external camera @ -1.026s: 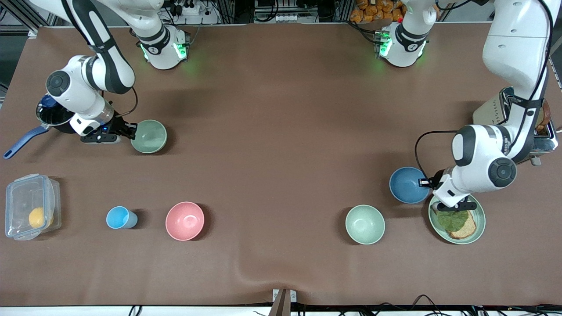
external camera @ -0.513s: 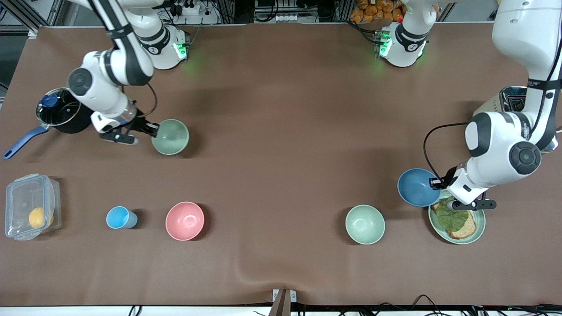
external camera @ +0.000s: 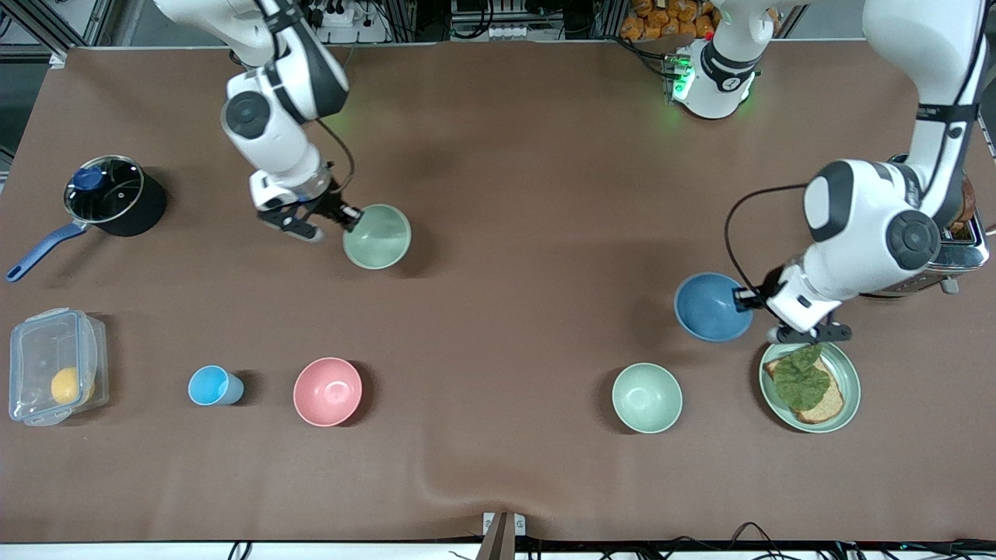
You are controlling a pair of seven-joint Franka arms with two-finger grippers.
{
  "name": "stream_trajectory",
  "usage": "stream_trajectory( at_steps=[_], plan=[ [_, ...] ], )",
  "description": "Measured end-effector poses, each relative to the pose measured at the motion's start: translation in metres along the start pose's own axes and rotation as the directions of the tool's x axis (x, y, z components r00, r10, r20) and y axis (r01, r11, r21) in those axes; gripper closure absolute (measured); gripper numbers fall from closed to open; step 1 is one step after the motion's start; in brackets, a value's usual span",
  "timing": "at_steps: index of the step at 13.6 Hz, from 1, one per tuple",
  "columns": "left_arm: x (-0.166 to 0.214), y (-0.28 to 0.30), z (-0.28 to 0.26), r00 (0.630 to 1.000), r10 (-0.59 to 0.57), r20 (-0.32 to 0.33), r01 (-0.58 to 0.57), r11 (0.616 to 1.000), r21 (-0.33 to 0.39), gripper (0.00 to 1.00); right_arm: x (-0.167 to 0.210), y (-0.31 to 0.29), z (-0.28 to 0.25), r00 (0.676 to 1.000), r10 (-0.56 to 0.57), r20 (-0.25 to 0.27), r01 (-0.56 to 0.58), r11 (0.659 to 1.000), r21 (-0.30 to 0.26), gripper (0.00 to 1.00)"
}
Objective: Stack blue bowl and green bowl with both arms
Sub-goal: 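Carry the green bowl with the right gripper while the left gripper carries the blue bowl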
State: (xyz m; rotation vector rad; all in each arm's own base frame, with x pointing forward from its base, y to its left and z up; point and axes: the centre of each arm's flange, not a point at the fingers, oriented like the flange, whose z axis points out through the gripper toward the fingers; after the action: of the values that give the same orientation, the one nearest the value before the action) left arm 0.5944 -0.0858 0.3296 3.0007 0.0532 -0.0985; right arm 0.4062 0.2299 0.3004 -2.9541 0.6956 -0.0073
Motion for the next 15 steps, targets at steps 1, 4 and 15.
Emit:
stream_trajectory(
  at_steps=[1, 4, 15],
  plan=[
    [-0.008, 0.01, 0.0, 1.0, -0.001, 0.006, 0.001, 1.0, -0.001, 0.94, -0.014, -0.012, 0.001, 1.0, 0.021, -0.005, -0.02, 1.0, 0.012, 0.96],
    [-0.022, 0.035, 0.004, 1.0, -0.007, 0.019, 0.007, 1.0, -0.002, 0.94, -0.065, -0.048, 0.02, 0.998, 0.055, -0.017, -0.054, 0.997, 0.058, 0.96],
    [-0.083, 0.144, 0.037, 0.994, -0.008, 0.111, 0.021, 0.993, -0.113, 0.94, -0.141, -0.113, 0.086, 0.992, 0.124, 0.025, -0.125, 0.991, 0.044, 0.96]
  ],
)
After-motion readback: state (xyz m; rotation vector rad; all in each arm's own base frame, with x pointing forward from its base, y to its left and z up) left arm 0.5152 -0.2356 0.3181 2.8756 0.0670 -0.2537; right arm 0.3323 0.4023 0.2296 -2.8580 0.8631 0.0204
